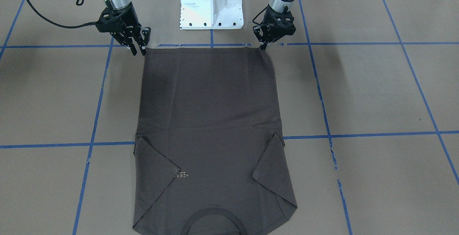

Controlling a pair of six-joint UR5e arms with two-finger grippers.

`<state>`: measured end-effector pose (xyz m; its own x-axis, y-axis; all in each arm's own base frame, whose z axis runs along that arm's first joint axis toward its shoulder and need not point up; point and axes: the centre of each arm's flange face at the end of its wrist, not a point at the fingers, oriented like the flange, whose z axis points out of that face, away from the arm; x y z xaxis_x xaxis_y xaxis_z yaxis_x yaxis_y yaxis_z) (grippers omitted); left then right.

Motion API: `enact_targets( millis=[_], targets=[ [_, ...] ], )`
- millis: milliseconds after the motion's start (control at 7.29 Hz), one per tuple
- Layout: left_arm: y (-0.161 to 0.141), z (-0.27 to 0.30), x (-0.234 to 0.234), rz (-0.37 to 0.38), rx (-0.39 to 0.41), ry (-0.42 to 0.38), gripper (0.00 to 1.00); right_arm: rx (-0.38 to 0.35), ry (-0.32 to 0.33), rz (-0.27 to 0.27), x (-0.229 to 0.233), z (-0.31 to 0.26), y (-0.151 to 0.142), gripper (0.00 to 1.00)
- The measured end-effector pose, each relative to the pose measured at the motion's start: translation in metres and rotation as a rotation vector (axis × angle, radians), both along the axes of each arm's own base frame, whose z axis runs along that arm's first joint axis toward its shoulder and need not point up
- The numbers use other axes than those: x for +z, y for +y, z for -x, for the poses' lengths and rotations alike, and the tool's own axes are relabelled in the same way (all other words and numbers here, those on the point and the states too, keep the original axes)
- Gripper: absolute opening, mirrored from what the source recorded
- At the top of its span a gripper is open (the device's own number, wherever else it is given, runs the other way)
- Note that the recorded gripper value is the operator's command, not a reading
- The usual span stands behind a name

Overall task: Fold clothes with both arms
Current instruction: 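Grasp the hem corners with both grippers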

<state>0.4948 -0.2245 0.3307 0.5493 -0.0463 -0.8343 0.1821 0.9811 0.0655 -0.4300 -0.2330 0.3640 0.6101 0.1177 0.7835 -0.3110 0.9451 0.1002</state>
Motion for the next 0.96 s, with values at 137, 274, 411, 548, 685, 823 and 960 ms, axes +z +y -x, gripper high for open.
enact_targets(
  millis=[137, 274, 411, 548, 685, 823, 960],
  targets=[
    [0.000, 0.001, -0.003, -0.002, -0.001, 0.005, 0.00, -0.013, 0.013, -0.006, 0.005, 0.008, 0.009, 0.44],
    [0.000, 0.002, -0.004, -0.003, -0.002, 0.008, 0.00, -0.024, 0.024, -0.011, 0.010, 0.015, 0.017, 0.44],
    [0.000, 0.002, -0.004, -0.004, -0.003, 0.009, 0.00, -0.037, 0.031, -0.012, 0.013, 0.019, 0.024, 0.44],
    [0.000, 0.003, -0.005, -0.006, -0.005, 0.010, 0.00, -0.047, 0.033, -0.010, 0.015, 0.023, 0.031, 0.43],
    [-0.001, 0.004, -0.006, -0.007, -0.007, 0.013, 0.00, -0.053, 0.034, -0.007, 0.017, 0.027, 0.038, 0.43],
    [-0.001, 0.005, -0.008, -0.007, -0.009, 0.015, 0.00, -0.059, 0.039, -0.007, 0.019, 0.030, 0.044, 0.43],
    [-0.002, 0.005, -0.008, -0.007, -0.011, 0.016, 0.00, -0.063, 0.044, -0.007, 0.022, 0.033, 0.049, 0.43]
  ],
)
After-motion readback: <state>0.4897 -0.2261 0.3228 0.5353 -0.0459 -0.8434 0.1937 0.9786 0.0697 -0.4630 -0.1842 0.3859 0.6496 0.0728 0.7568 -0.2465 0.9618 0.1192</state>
